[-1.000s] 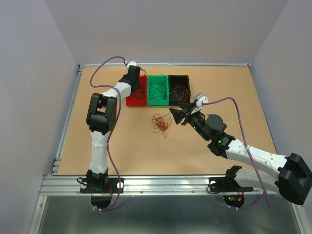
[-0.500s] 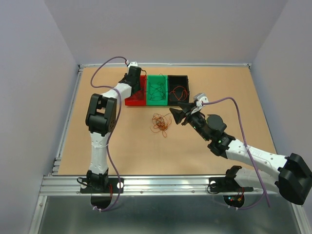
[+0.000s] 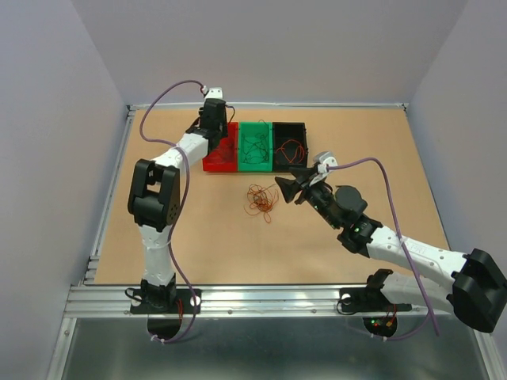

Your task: Untangle the cables

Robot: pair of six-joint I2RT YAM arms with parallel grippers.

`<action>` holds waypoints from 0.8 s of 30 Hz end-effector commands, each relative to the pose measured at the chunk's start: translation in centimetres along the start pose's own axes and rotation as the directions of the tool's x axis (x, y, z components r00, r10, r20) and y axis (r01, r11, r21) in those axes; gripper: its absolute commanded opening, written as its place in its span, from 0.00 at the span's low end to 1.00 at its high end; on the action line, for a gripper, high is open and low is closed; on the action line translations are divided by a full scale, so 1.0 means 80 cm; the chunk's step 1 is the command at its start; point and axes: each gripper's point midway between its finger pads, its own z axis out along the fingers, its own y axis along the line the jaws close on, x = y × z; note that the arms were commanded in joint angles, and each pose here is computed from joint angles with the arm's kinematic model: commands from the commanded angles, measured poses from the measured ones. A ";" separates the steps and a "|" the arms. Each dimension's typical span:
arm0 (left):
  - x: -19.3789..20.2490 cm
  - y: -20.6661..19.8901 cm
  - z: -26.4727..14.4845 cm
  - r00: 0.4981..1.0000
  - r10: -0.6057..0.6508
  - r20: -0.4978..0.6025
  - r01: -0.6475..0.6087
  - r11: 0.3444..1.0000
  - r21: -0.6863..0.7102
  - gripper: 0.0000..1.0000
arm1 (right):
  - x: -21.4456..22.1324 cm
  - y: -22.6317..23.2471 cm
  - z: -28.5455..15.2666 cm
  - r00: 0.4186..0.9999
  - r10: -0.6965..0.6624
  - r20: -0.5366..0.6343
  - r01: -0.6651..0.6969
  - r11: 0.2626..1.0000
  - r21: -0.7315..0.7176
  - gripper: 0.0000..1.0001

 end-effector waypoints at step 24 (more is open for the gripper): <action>0.127 -0.122 -0.192 0.793 0.566 0.226 -0.555 0.519 0.650 0.85 | 0.114 -0.019 0.031 0.874 -0.040 -0.485 0.048 0.999 0.003 0.51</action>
